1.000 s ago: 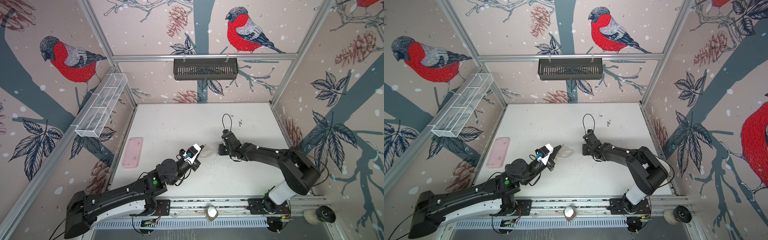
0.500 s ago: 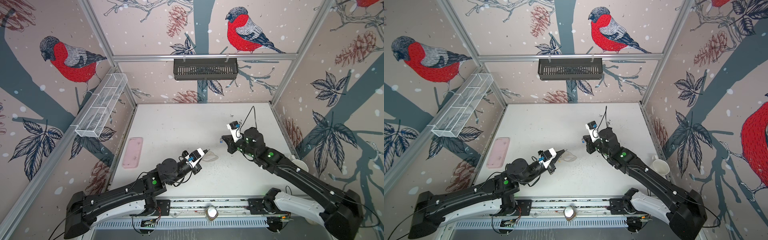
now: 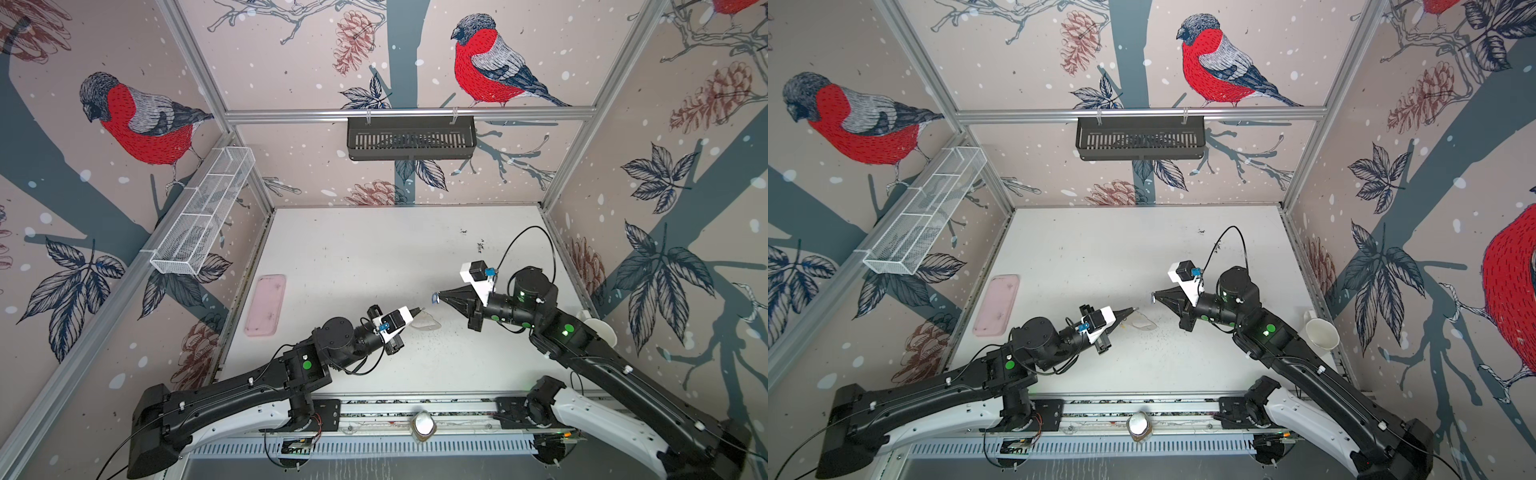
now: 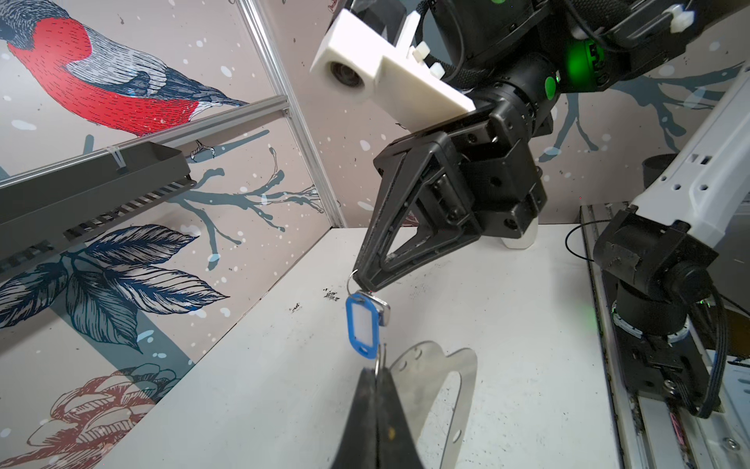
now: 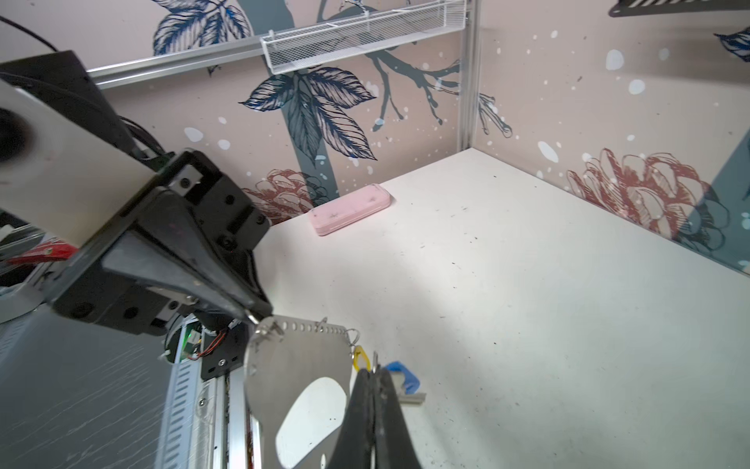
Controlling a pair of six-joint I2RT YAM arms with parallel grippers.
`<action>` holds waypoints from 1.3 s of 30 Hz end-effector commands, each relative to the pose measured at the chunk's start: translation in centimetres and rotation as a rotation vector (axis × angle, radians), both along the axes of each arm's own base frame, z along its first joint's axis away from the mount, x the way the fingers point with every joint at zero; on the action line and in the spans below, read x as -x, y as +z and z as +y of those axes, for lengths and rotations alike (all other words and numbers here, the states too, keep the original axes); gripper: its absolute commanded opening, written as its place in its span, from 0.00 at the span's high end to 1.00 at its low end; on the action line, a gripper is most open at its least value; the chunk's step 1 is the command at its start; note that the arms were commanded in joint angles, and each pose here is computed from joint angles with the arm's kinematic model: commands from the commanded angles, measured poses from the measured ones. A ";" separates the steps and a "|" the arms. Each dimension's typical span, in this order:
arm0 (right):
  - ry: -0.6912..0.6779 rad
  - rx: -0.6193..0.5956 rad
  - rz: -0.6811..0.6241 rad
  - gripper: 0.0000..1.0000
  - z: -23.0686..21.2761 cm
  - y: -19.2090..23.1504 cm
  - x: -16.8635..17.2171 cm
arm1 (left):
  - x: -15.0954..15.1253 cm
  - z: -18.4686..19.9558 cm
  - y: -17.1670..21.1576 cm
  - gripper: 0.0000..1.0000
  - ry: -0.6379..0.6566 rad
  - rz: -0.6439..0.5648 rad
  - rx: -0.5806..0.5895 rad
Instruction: Put the keys on the keyring
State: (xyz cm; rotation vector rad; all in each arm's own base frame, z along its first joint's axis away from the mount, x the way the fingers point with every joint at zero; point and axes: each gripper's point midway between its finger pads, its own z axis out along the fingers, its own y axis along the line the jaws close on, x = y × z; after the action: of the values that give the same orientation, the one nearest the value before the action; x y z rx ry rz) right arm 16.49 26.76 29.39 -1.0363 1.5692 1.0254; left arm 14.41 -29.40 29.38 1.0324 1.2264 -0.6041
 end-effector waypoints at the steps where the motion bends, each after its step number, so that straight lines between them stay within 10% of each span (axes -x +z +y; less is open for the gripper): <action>1: 0.100 -0.022 -0.031 1.00 0.6 0.8 1.8 | 0.5 -0.2 1.3 1.00 -0.024 -0.025 0.037; 39: 0.116 -0.029 -0.049 1.00 1.1 1.3 2.8 | 1.3 -1.7 1.1 1.00 -0.083 -0.006 0.000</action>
State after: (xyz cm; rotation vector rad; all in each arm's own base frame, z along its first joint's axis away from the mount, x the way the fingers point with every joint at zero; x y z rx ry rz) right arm 13.19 27.89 29.60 -1.1688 1.4900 1.1056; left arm 13.80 -30.75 29.72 1.0734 1.2189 -0.6323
